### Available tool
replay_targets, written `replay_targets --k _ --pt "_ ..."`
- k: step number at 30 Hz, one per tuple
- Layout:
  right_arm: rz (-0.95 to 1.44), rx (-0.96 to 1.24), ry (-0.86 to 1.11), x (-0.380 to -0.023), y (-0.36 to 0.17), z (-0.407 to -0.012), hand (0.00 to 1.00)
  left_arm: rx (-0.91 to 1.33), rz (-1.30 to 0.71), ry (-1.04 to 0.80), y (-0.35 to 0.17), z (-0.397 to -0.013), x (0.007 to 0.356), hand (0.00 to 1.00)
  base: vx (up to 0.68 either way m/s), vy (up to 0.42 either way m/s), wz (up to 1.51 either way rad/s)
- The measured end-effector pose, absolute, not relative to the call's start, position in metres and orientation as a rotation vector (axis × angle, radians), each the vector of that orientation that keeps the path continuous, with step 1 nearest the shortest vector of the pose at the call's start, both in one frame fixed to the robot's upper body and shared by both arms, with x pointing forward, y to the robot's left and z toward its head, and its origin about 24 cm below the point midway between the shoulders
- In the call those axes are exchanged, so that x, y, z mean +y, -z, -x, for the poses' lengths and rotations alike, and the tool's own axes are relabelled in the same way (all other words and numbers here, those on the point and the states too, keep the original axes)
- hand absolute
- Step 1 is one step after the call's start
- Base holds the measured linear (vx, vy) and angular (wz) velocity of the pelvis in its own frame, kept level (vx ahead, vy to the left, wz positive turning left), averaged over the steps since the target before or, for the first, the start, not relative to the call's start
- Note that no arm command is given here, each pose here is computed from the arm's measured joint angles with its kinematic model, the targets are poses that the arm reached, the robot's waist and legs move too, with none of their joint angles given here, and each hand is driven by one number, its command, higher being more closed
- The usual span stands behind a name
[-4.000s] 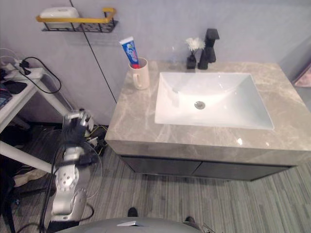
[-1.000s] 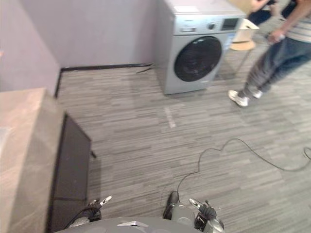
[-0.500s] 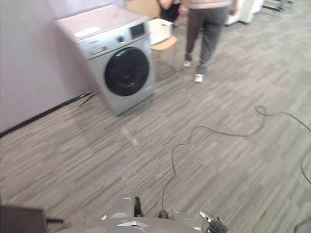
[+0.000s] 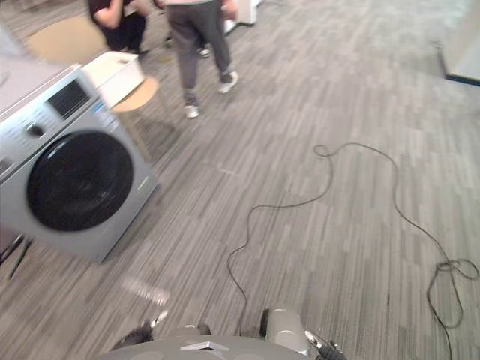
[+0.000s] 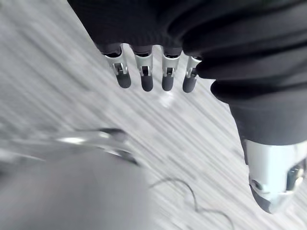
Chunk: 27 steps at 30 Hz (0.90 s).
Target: Organize washtable
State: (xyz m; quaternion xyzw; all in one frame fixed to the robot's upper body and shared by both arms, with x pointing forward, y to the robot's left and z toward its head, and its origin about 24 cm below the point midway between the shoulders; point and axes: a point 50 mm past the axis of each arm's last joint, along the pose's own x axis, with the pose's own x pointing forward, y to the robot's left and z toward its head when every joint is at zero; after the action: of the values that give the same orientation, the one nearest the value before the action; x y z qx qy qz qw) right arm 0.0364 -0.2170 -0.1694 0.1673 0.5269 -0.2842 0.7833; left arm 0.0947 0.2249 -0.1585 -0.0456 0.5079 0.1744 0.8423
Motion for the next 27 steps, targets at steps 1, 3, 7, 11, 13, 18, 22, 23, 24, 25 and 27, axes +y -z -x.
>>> replay_targets --k 1,3,7,11,13,18,22,23,24,25,27 --pt "-0.362 1.138 0.614 -0.217 0.169 -0.036 0.00 1.013 0.097 -0.345 0.153 -0.115 0.221 0.00 -0.26 -0.047 -0.54" --pt "-0.364 1.147 0.621 -0.216 0.170 -0.031 0.00 0.959 0.108 -0.311 0.149 -0.134 0.213 0.00 -0.16 -0.033 -0.35" --pt "-0.379 1.190 0.691 -0.221 0.170 -0.008 0.00 0.969 0.202 -0.271 0.153 -0.137 0.180 0.00 0.50 -0.283 -0.28" --pt "-0.371 1.123 0.716 -0.230 0.165 -0.018 0.00 1.004 0.278 -0.312 0.159 -0.118 0.169 0.00 0.56 -0.328 -0.39" --pt "-0.358 1.079 0.699 -0.235 0.163 -0.035 0.00 0.989 0.277 -0.345 0.157 -0.117 0.179 0.00 0.52 -0.212 -0.47" --pt "-0.336 1.017 0.584 -0.225 0.160 -0.076 0.00 0.965 0.258 -0.435 0.155 -0.108 0.208 0.00 0.12 -0.106 -0.53" --pt "-0.303 1.003 0.543 -0.227 0.158 -0.087 0.00 1.081 0.253 -0.497 0.164 -0.069 0.214 0.00 0.25 0.073 -1.05" --pt "-0.319 1.021 0.558 -0.225 0.160 -0.080 0.00 1.133 0.259 -0.524 0.168 -0.053 0.218 0.00 0.62 0.168 -0.49" --pt "-0.331 1.043 0.559 -0.222 0.162 -0.073 0.00 1.148 0.244 -0.533 0.167 -0.049 0.224 0.00 0.59 0.146 0.12" --pt "-0.361 1.092 0.581 -0.217 0.167 -0.058 0.00 1.167 0.218 -0.540 0.166 -0.045 0.234 0.00 0.32 0.087 0.56" --pt "-0.399 1.151 0.619 -0.212 0.171 -0.035 0.00 1.179 0.172 -0.500 0.165 -0.048 0.238 0.00 0.11 0.053 0.36"
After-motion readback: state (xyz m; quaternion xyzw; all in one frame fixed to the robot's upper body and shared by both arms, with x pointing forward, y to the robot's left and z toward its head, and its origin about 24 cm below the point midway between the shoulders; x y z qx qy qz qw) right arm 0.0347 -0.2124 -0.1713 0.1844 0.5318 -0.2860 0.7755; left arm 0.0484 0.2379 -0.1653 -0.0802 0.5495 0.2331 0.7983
